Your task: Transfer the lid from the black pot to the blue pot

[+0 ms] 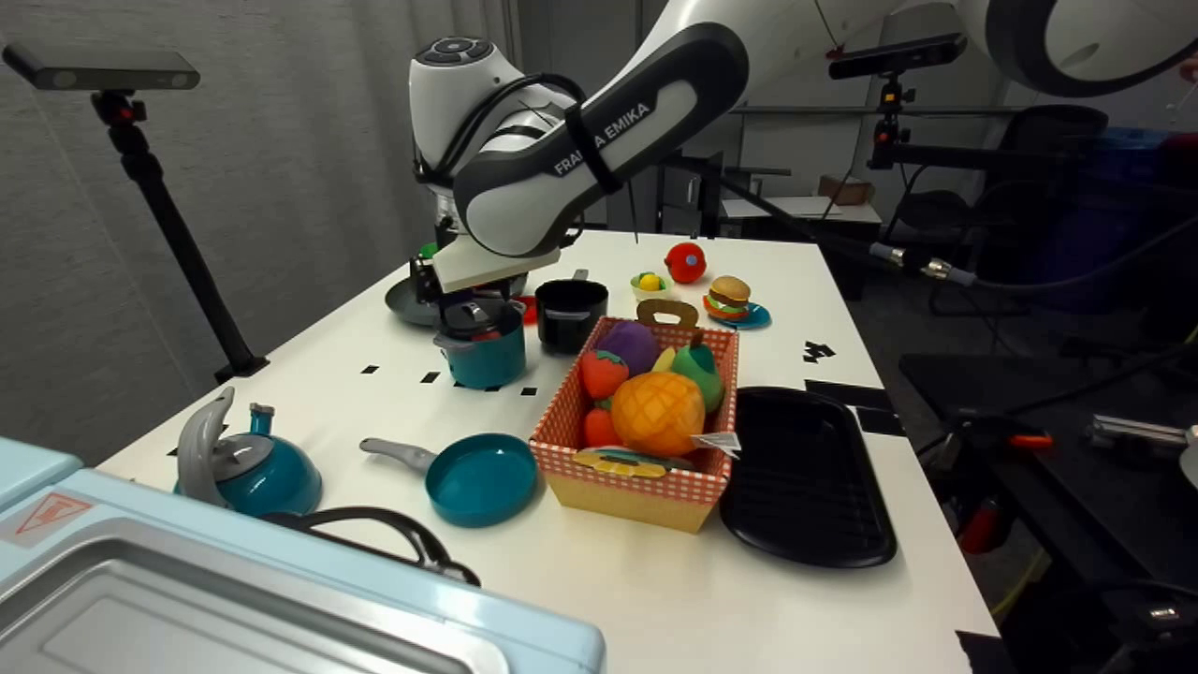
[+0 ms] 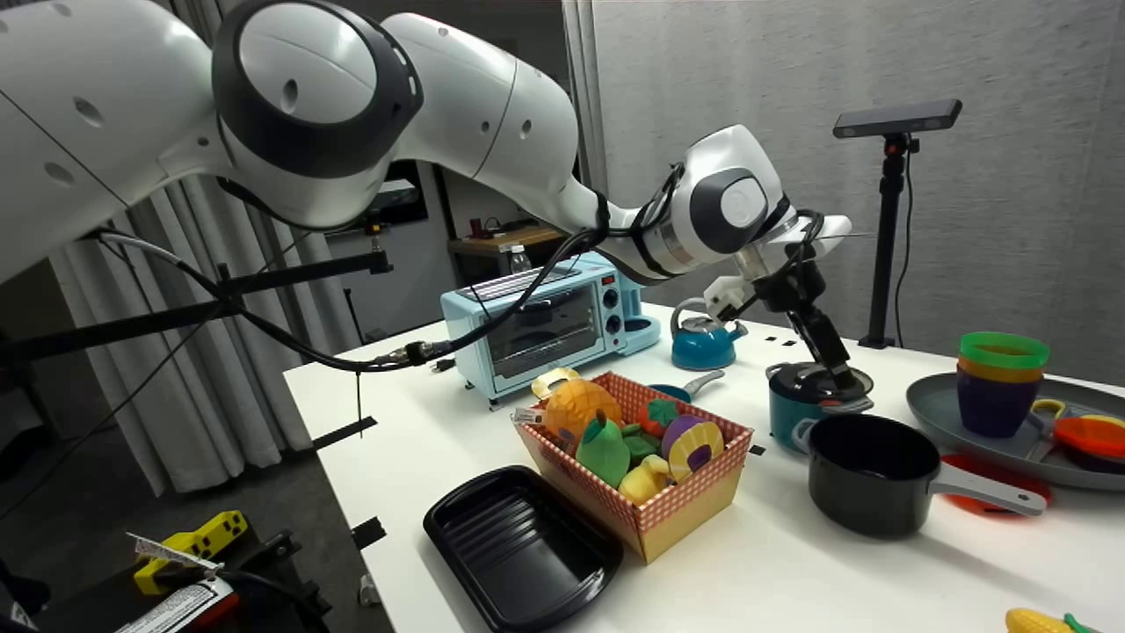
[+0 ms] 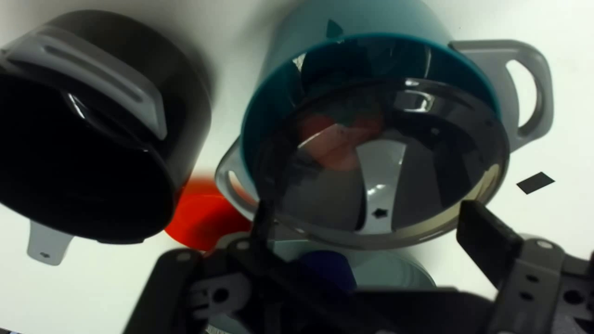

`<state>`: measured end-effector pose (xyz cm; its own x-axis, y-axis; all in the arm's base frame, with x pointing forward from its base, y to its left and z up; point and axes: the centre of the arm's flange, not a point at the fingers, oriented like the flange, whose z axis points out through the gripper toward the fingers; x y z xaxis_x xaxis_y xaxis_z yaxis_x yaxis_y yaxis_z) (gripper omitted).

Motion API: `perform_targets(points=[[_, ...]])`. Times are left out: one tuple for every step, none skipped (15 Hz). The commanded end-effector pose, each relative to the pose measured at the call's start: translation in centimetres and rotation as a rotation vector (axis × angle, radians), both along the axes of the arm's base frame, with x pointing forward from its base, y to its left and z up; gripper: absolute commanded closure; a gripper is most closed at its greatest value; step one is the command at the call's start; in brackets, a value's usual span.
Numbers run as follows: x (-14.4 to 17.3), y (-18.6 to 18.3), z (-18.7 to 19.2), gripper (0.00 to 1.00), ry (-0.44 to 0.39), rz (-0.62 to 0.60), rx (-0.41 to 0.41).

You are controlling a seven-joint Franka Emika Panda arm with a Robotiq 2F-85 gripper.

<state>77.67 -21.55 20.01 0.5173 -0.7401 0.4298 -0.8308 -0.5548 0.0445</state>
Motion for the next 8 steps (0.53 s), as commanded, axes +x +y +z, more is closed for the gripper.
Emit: perform_targets(points=[[0.6, -0.6, 1.0, 0.0, 0.0, 0.0, 0.005], [0.5, -0.7, 1.4, 0.0, -0.005, 0.001, 0.006], [0.4, -0.8, 1.8, 0.0, -0.01, 0.002, 0.009], [0.2, -0.9, 2.3, 0.0, -0.018, 0.005, 0.011], [0.1, -1.0, 2.9, 0.0, -0.025, 0.007, 0.007], [-0.2, -1.2, 3.6, 0.0, -0.033, 0.011, 0.006], [-0.4, -1.4, 4.2, 0.0, -0.038, 0.014, 0.006], [-0.7, -1.6, 5.1, 0.0, -0.045, 0.017, 0.007]])
